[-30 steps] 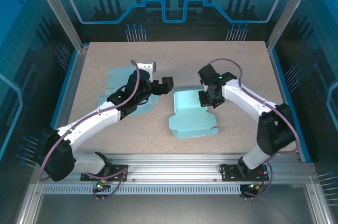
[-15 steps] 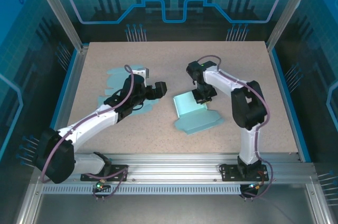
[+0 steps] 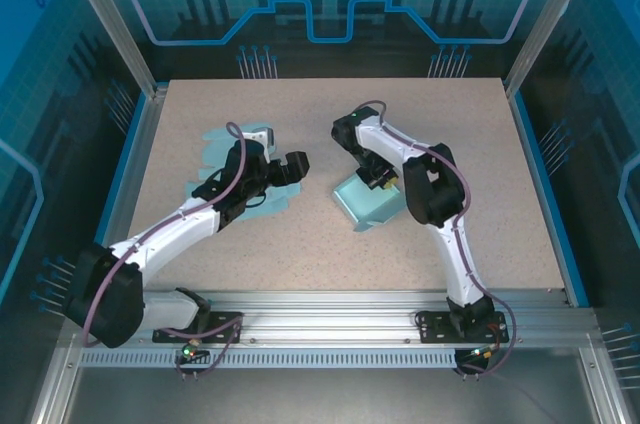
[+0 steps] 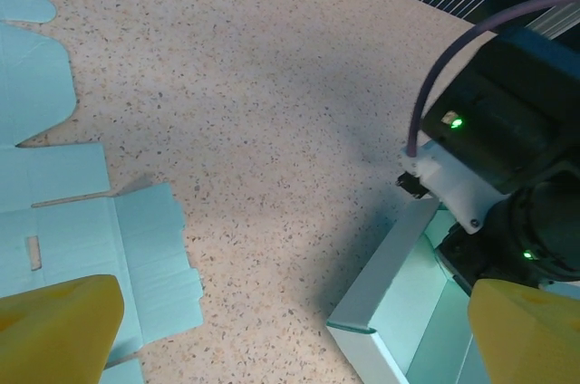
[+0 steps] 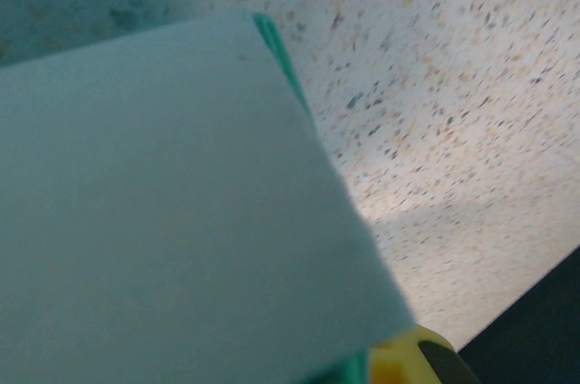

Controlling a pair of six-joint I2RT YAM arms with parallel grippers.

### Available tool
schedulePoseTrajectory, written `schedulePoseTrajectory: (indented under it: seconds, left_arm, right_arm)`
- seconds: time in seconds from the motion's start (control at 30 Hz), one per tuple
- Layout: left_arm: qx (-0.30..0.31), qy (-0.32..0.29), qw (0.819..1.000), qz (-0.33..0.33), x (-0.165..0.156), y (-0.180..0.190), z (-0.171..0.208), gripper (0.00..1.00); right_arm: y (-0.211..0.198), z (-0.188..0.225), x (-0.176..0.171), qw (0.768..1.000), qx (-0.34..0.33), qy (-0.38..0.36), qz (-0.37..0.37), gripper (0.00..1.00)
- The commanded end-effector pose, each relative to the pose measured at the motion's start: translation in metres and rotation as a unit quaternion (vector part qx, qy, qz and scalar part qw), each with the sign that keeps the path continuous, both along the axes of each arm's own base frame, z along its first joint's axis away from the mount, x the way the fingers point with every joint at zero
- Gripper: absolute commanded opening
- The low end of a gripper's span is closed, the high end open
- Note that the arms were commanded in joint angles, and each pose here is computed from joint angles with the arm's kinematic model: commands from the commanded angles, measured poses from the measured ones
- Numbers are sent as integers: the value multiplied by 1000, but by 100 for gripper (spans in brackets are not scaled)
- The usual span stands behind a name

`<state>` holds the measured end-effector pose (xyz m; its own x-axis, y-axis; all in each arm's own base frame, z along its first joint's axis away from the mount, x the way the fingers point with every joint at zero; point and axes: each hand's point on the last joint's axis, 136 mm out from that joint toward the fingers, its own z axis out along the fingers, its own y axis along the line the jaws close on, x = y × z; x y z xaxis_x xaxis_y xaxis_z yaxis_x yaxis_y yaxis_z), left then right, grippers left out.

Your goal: Fold the paper box

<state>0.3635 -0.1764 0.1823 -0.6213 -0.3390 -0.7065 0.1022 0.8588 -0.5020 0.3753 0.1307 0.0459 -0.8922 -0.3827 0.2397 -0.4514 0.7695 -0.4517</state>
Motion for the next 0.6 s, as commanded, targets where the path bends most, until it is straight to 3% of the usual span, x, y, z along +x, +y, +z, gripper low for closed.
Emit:
schedulePoseTrajectory:
  seconds: [0.0,0.27,0.57]
  left_arm:
    - [-15,-2,1000,-6,3,-2,1,99]
    - [-13,5,1000,-6,2,0,-5,99]
    - [-7,8,1000,-5,1,2,-7,99]
  right_arm:
    - [3,-41,21,999,-30,-2,33,8]
    - [16,-32,39,998,-15,-20,61,31]
    - [31,28,41,993,-12,-83,87,61]
